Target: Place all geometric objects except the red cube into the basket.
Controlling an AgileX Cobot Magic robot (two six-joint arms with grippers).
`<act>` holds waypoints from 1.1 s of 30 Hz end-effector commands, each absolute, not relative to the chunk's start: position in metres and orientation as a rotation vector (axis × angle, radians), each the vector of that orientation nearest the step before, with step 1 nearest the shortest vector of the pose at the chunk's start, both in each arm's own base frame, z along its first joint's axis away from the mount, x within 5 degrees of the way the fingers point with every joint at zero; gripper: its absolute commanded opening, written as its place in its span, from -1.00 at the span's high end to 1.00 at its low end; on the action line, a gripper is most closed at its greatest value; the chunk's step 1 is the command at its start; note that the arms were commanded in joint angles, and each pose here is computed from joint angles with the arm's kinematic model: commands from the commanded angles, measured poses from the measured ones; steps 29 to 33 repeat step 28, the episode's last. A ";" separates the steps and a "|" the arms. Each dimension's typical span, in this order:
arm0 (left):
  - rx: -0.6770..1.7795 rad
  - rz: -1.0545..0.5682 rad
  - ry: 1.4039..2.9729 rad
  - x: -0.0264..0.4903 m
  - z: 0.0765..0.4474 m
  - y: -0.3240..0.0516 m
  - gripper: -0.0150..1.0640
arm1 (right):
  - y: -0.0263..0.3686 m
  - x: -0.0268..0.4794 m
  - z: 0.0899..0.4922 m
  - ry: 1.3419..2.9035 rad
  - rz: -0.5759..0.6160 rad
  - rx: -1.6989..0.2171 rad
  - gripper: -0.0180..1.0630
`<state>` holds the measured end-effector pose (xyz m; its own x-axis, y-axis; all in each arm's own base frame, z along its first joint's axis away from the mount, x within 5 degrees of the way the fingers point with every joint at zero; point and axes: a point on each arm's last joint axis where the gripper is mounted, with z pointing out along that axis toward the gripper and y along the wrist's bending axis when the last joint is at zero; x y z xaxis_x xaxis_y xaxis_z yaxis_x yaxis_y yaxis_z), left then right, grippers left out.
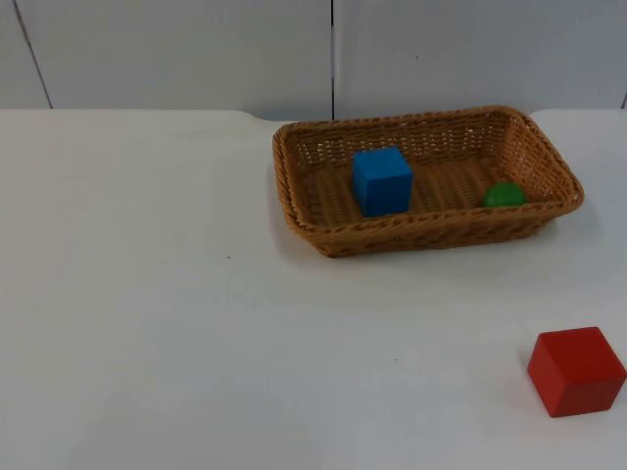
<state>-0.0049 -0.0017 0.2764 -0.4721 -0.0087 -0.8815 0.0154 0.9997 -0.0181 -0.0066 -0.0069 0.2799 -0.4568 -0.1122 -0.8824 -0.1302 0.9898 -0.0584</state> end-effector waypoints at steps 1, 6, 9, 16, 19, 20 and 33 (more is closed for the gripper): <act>0.000 -0.021 2.063 -0.005 0.275 -0.001 -0.98 | -0.006 -0.007 0.280 2.042 -0.013 -0.090 -0.98; 0.000 -0.021 2.063 -0.005 0.275 -0.001 -0.98 | -0.006 -0.007 0.280 2.043 -0.041 -0.040 -0.98; 0.000 -0.021 2.063 -0.005 0.275 -0.001 -0.98 | -0.006 -0.007 0.280 2.043 -0.041 -0.040 -0.98; 0.000 -0.021 2.063 -0.005 0.275 -0.001 -0.98 | -0.006 -0.007 0.280 2.043 -0.041 -0.040 -0.98; 0.000 -0.021 2.063 -0.005 0.275 -0.001 -0.98 | -0.006 -0.007 0.280 2.043 -0.041 -0.040 -0.98; 0.000 -0.021 2.063 -0.005 0.275 -0.001 -0.98 | -0.006 -0.007 0.280 2.043 -0.041 -0.040 -0.98; -0.044 0.008 2.063 -0.005 0.275 -0.001 -0.98 | -0.006 -0.007 0.280 2.043 -0.041 -0.040 -0.98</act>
